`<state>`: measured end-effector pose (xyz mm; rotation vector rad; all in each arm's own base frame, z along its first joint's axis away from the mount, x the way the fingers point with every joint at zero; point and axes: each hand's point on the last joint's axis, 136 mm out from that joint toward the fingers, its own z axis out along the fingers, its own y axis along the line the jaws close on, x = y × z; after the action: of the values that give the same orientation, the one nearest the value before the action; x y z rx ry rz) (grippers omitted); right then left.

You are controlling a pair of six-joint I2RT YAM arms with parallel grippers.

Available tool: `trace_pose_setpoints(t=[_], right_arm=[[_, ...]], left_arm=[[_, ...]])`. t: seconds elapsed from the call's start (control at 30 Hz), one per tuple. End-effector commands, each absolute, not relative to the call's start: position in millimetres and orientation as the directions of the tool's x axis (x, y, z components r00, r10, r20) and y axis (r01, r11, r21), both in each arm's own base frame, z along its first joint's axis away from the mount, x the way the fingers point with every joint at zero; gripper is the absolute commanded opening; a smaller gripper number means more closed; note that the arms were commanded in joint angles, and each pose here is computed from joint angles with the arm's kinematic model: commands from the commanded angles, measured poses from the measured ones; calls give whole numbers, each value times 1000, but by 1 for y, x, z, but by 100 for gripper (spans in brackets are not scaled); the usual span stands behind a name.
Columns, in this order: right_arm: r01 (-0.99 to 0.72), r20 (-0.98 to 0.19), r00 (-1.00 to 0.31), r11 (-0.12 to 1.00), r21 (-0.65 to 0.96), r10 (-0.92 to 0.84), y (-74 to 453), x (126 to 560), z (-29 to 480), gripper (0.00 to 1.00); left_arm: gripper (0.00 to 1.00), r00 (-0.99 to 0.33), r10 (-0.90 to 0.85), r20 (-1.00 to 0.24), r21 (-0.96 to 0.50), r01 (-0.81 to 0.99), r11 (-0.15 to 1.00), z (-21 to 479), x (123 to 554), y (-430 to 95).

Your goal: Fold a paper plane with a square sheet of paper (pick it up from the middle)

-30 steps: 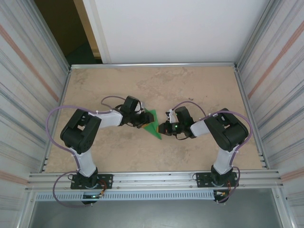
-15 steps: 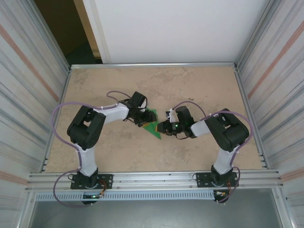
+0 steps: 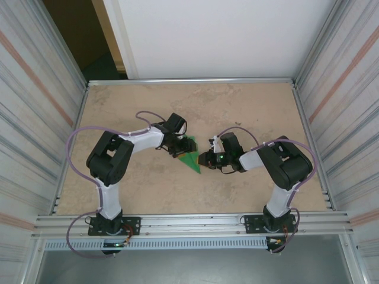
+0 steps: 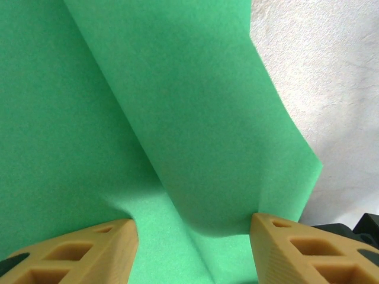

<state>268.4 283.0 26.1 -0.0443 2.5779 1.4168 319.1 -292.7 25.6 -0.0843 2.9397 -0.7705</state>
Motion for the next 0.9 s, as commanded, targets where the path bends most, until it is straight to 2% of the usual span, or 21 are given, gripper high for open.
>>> trace_pose_setpoints(t=[0.0,0.47,0.7,0.87], right_arm=[[-44,-111,-991,585,810,79,277,263,6,16],[4,-39,-998,602,799,59,277,259,-10,9],[23,-2,-999,645,764,39,273,255,-19,9],[37,17,-999,668,743,37,270,254,-25,9]], left_arm=[[56,-992,-99,77,-258,-116,959,-36,276,-246],[54,-996,-91,26,-339,-94,936,-15,287,-260],[53,-995,-61,-78,-485,-15,875,31,310,-288],[54,-985,-79,-152,-531,14,847,63,321,-290]])
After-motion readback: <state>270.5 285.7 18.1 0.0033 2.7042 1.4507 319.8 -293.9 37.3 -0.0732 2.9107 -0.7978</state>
